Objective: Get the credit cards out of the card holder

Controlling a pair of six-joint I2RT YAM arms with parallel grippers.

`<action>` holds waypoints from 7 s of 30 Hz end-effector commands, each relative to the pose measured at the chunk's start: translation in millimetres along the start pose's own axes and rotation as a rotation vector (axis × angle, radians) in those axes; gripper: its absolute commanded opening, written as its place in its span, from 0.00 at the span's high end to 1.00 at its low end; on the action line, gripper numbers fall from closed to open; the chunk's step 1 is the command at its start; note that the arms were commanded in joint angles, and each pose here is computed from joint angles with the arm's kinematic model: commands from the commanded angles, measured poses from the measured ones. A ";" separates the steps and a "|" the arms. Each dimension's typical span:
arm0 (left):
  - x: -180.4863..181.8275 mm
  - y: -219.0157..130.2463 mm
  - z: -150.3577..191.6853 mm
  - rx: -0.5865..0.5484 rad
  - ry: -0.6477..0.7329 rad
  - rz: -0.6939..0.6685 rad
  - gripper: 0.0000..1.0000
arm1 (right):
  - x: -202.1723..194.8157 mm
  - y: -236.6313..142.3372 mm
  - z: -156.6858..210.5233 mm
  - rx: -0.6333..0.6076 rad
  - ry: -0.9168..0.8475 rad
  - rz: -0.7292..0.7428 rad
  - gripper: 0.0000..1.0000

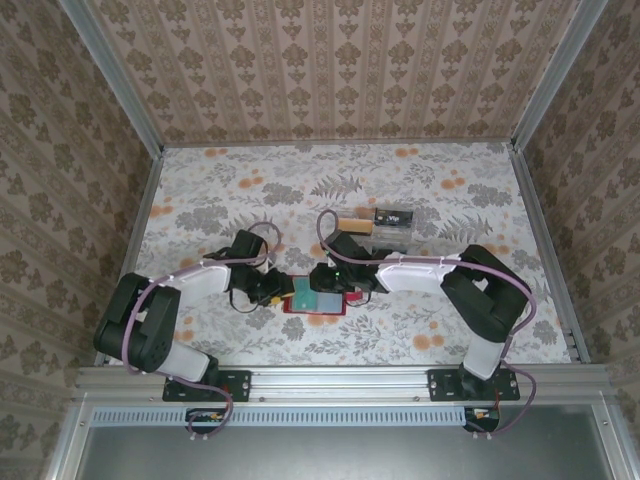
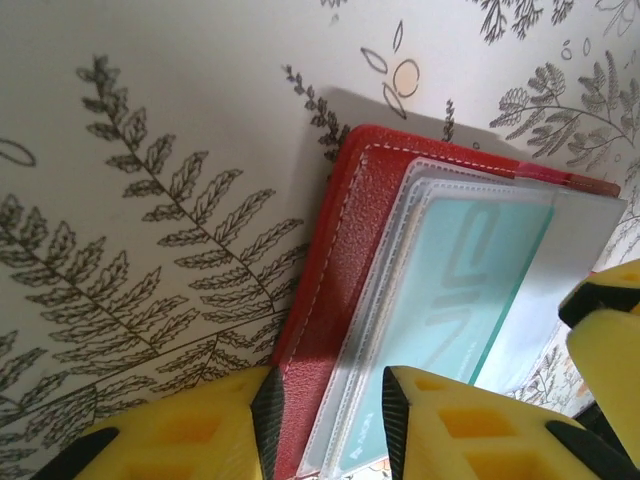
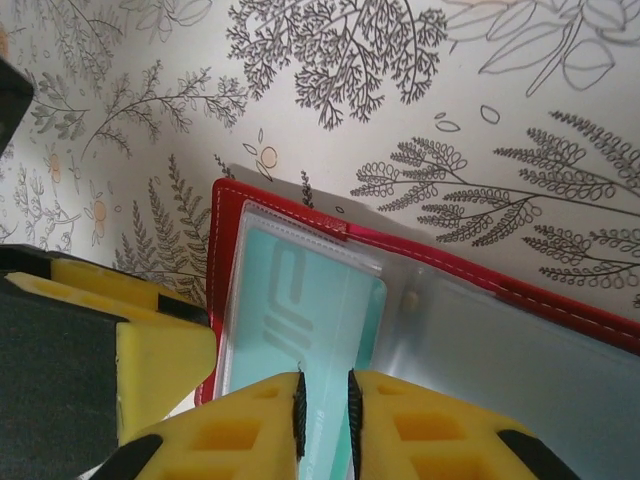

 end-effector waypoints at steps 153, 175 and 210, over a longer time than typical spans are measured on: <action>6.4 12.8 12.4 0.115 0.007 -0.117 1.00 | -28.4 18.1 13.6 0.148 0.145 -0.130 0.91; 10.5 11.5 12.9 0.121 0.005 -0.138 1.00 | -73.5 -19.0 12.4 0.145 0.172 -0.093 0.97; -54.9 -101.5 -50.1 -0.319 0.184 0.064 0.00 | -1.5 -189.9 -58.4 0.039 -0.905 0.451 1.00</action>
Point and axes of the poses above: each hand's point on the last joint's axis, 136 mm out from that joint toward the fingers, its own y axis out along the fingers, its own x axis along the line the jaws close on, z = x × y, the point moved 8 cm from there along -y, back along the fingers, and after that the axes turned 11 degrees about y, right-handed, at the moved point
